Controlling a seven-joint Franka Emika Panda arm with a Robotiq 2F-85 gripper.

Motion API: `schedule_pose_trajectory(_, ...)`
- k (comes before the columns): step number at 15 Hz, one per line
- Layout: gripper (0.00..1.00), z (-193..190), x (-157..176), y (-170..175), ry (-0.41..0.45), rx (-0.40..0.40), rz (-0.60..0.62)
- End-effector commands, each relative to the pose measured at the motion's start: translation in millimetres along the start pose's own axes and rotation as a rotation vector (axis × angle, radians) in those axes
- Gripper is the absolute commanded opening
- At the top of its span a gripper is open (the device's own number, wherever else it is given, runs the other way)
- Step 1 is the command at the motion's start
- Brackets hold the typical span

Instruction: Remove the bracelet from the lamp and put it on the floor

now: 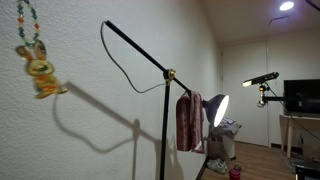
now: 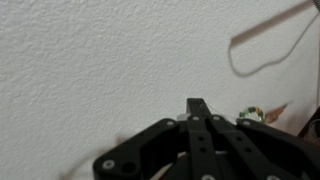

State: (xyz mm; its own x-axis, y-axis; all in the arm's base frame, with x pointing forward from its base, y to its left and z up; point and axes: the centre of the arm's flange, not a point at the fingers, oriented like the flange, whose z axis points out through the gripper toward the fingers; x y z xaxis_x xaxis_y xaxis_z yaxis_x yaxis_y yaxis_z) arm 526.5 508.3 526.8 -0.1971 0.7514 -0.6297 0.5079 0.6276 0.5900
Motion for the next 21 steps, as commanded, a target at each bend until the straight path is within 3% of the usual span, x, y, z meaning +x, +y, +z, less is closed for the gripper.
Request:
schedule_pose_trajectory(1,0.00,11,6,18,-0.003,0.015,-0.030)
schedule_pose_trajectory(10,0.00,32,26,-11,0.053,0.121,-0.039)
schedule_pose_trajectory(21,0.00,63,74,-48,0.228,0.253,-0.110)
